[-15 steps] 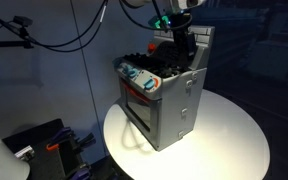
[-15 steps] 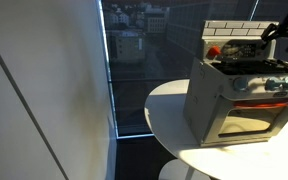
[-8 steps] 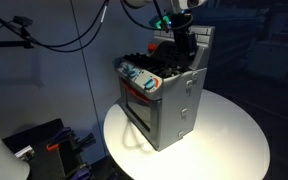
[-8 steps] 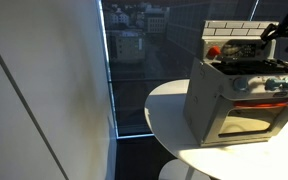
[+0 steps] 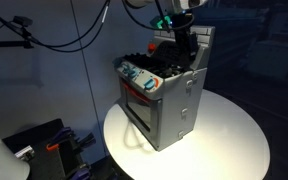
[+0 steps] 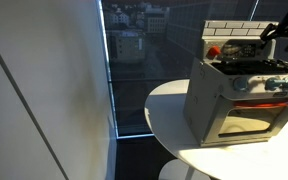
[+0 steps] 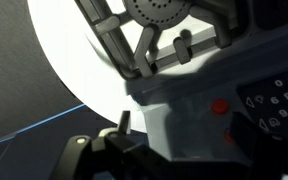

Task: Press a button on the toy stove

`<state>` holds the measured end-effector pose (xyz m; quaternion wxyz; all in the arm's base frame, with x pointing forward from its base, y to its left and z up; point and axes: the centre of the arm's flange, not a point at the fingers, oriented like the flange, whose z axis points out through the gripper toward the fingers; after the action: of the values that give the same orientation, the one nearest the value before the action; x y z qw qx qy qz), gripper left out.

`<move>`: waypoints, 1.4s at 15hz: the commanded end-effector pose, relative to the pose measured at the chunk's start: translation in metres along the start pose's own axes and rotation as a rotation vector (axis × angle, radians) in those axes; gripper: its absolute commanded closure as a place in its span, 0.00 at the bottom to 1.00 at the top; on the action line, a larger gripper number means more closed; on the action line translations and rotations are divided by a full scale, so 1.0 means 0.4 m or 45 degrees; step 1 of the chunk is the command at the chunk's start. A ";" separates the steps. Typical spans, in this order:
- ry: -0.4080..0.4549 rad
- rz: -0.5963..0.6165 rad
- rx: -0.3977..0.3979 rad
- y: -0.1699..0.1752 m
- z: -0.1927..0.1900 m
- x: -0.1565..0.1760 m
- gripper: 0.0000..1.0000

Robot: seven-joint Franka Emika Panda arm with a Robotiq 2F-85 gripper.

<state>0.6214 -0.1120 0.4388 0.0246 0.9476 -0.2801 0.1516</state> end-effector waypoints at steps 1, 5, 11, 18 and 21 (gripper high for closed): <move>0.015 0.037 0.002 -0.003 -0.012 0.028 0.00; -0.010 0.024 -0.002 0.003 -0.018 0.002 0.00; -0.019 0.021 -0.014 0.019 -0.051 -0.046 0.00; -0.101 0.002 -0.030 0.068 -0.100 -0.151 0.00; -0.156 -0.010 -0.049 0.098 -0.129 -0.211 0.00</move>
<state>0.5581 -0.1011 0.4499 0.0225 0.9535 -0.2824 0.1030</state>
